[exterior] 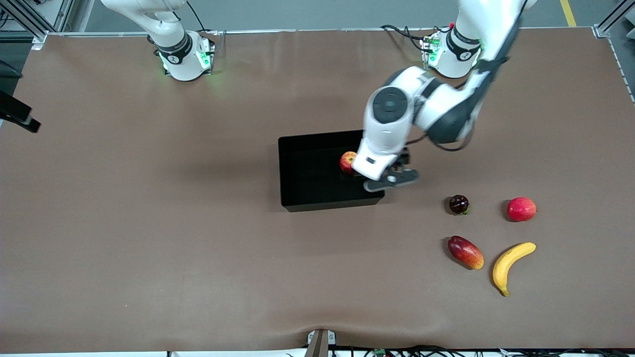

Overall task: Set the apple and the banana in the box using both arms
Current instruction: 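Move the left gripper back to the fruit and over the banana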

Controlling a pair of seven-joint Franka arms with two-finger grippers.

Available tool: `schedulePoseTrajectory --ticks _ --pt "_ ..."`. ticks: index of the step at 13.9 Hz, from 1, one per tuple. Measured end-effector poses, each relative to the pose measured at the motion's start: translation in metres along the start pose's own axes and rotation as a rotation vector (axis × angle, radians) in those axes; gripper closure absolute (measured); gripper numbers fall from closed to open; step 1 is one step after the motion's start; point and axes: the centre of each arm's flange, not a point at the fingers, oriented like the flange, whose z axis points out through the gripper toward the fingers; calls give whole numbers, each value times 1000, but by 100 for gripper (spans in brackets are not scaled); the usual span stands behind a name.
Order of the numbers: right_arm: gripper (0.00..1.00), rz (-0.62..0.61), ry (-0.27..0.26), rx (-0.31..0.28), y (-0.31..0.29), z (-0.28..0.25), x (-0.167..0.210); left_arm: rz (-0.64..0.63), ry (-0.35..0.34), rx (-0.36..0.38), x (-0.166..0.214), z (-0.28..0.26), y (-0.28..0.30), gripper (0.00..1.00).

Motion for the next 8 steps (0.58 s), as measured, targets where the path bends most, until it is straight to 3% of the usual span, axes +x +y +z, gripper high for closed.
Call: schedulePoseTrajectory --ticks 3,8 --pt "0 -19 2 5 6 1 -14 115 -24 13 54 -5 -71 0" --pt "0 -31 65 13 2 5 -37 277 -48 66 118 49 -170 0"
